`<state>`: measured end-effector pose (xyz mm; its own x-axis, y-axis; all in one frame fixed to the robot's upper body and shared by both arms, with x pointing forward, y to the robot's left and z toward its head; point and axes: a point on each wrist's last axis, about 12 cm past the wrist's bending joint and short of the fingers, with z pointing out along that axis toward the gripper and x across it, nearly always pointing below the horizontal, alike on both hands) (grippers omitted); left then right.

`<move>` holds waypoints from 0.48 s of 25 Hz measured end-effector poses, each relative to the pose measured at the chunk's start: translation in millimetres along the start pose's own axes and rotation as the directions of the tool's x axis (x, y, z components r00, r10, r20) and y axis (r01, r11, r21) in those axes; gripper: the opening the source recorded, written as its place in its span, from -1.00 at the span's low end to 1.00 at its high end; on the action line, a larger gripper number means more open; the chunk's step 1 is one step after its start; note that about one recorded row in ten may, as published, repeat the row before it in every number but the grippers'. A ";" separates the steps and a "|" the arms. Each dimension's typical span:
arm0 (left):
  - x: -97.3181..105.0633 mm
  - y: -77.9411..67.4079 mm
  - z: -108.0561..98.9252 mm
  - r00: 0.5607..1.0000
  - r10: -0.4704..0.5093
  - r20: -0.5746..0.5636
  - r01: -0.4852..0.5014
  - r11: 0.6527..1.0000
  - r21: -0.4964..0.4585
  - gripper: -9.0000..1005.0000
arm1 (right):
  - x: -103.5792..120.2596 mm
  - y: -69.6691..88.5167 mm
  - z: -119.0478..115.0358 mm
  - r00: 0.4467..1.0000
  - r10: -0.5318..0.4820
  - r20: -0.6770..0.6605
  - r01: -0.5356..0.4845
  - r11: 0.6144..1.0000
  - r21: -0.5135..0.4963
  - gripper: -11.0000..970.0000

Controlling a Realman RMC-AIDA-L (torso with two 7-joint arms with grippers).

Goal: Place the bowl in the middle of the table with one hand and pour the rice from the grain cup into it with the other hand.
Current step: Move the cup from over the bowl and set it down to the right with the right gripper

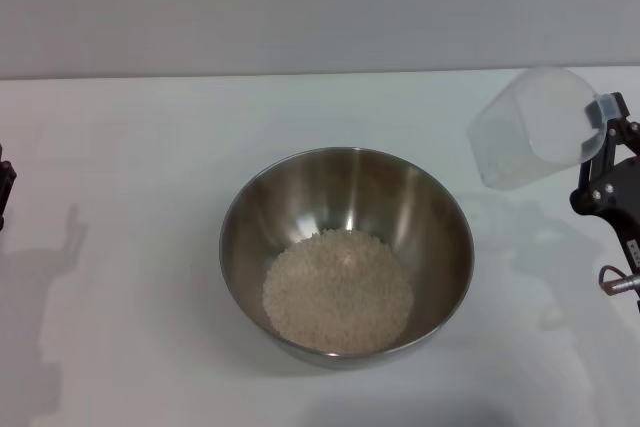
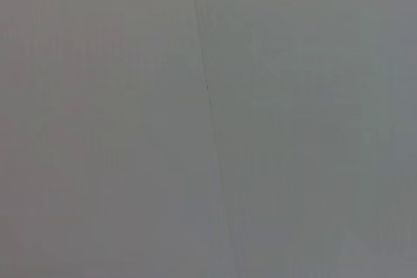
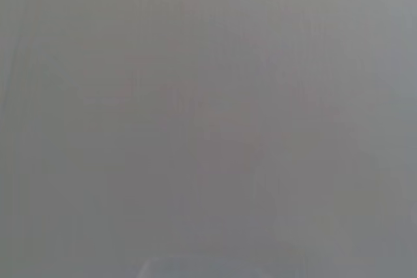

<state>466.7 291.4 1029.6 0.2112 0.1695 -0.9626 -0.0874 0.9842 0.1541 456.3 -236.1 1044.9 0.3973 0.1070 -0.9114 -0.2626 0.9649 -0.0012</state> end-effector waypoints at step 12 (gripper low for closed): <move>0.1 -0.7 0.2 1.000 0.000 0.000 0.000 1.000 0.003 0.65 | 6.0 -11.7 0.0 0.998 -0.048 -0.048 0.049 0.998 0.034 -0.95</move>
<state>466.9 290.8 1029.5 0.2112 0.1696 -0.9626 -0.0850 0.9843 0.1548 461.7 -246.7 1039.5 0.3668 0.0493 -0.9290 -0.2123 0.9767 -0.0320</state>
